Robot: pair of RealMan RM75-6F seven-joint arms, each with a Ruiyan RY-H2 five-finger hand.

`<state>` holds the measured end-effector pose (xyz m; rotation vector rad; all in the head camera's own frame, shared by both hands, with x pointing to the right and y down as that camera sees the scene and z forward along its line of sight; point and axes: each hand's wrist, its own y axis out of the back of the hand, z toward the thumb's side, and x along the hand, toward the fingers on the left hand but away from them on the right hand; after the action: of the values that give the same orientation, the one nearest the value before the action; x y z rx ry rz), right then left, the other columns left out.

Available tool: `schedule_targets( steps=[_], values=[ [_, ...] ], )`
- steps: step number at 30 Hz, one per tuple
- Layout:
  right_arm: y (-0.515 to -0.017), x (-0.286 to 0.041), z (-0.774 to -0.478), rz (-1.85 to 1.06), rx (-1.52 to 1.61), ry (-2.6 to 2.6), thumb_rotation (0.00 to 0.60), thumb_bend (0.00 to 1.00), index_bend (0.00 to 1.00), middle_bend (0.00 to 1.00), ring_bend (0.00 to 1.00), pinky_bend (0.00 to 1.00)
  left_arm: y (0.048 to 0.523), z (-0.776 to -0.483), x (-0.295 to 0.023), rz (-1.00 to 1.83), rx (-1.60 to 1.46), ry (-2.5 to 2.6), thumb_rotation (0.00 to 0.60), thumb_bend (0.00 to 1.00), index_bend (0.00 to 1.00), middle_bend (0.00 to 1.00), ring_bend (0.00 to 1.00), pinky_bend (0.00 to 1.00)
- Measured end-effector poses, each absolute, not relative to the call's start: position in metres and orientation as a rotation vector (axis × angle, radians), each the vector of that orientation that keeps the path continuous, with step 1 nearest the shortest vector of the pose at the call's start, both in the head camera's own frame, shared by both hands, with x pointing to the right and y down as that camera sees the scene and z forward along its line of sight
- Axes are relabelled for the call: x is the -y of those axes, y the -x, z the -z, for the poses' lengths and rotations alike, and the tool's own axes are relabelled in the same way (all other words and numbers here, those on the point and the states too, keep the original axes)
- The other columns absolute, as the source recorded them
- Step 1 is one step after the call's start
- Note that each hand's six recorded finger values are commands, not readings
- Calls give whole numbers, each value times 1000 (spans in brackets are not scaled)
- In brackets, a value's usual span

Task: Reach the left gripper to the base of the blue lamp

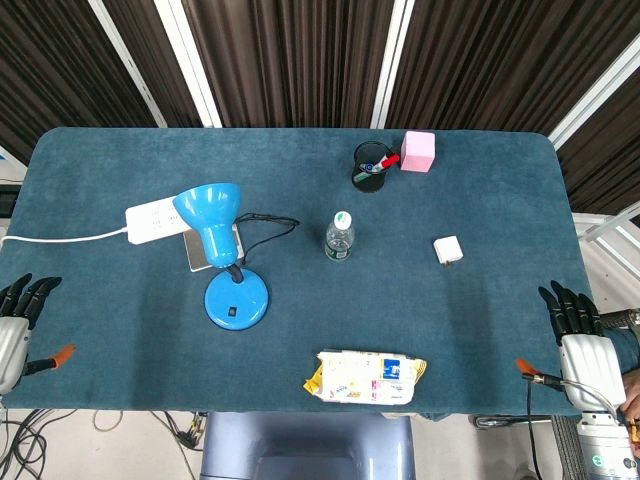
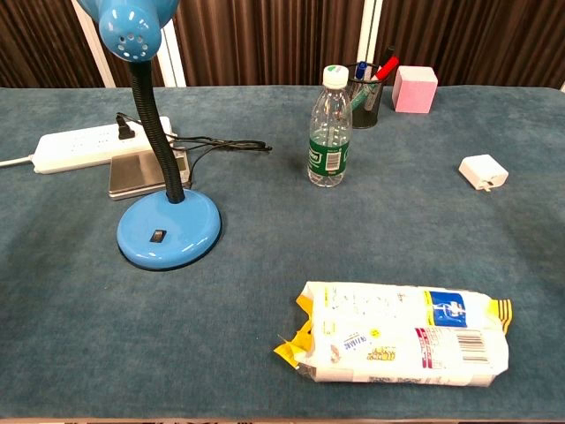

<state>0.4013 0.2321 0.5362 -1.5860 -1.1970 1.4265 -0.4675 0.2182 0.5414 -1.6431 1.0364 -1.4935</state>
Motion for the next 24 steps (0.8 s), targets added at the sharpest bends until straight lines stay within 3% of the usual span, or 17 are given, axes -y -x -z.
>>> schedule_targets(
  steps=[24],
  values=[
    [-407, -231, -532, -1445, 1223, 1573, 600, 109, 7, 18, 38, 0, 464, -540, -220, 1481, -1026, 1641, 600, 154, 106, 117, 11, 137]
  ],
)
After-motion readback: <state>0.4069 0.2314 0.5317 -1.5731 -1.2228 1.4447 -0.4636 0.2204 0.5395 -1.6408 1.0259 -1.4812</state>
